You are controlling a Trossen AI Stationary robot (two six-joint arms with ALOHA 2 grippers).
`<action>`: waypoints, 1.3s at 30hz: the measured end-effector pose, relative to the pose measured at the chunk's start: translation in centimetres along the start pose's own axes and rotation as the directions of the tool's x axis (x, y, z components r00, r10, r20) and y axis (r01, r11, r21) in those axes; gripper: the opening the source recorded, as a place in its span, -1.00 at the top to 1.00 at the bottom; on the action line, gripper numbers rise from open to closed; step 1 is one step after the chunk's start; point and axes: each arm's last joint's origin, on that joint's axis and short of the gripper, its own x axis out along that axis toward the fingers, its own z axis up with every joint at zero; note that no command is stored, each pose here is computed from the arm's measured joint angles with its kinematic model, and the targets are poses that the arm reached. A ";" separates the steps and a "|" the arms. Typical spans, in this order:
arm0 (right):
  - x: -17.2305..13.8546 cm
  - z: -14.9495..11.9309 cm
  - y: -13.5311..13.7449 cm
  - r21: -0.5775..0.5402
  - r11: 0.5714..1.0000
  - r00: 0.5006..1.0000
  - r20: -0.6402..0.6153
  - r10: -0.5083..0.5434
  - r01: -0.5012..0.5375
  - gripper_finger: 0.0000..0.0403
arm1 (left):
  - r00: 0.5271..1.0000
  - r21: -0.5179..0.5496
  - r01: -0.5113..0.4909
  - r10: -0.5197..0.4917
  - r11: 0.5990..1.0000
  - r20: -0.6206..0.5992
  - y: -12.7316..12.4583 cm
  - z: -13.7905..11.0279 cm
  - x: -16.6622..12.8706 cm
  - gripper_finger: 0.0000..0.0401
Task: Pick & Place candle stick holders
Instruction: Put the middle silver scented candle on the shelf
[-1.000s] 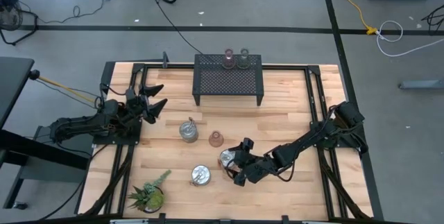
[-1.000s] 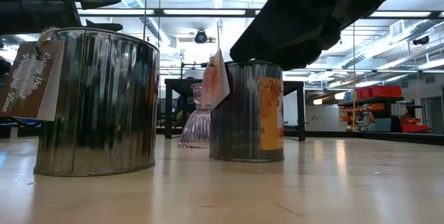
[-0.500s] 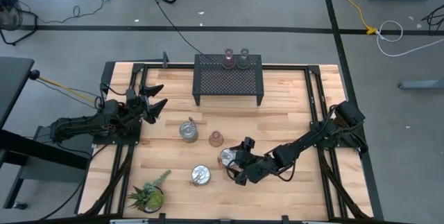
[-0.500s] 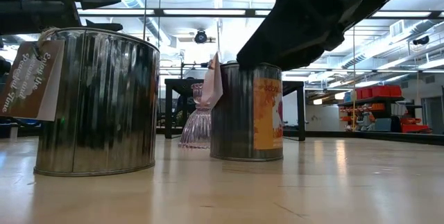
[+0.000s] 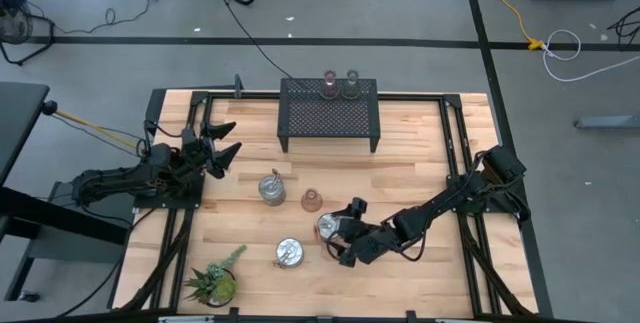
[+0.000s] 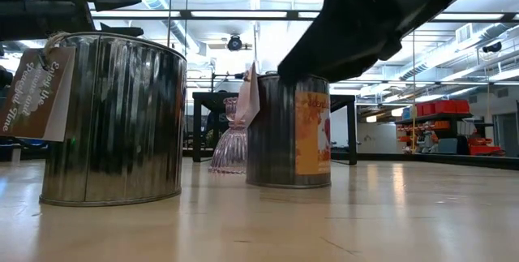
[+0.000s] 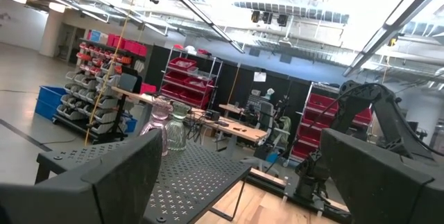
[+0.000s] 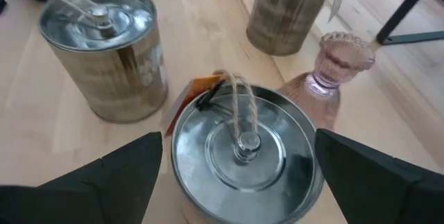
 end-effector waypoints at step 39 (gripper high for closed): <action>1.7 -0.6 -0.7 0.063 0.997 0.999 -0.019 -0.050 0.051 -0.86 | 1.000 0.000 0.000 0.000 1.000 0.000 0.0 0.0 0.0 -0.94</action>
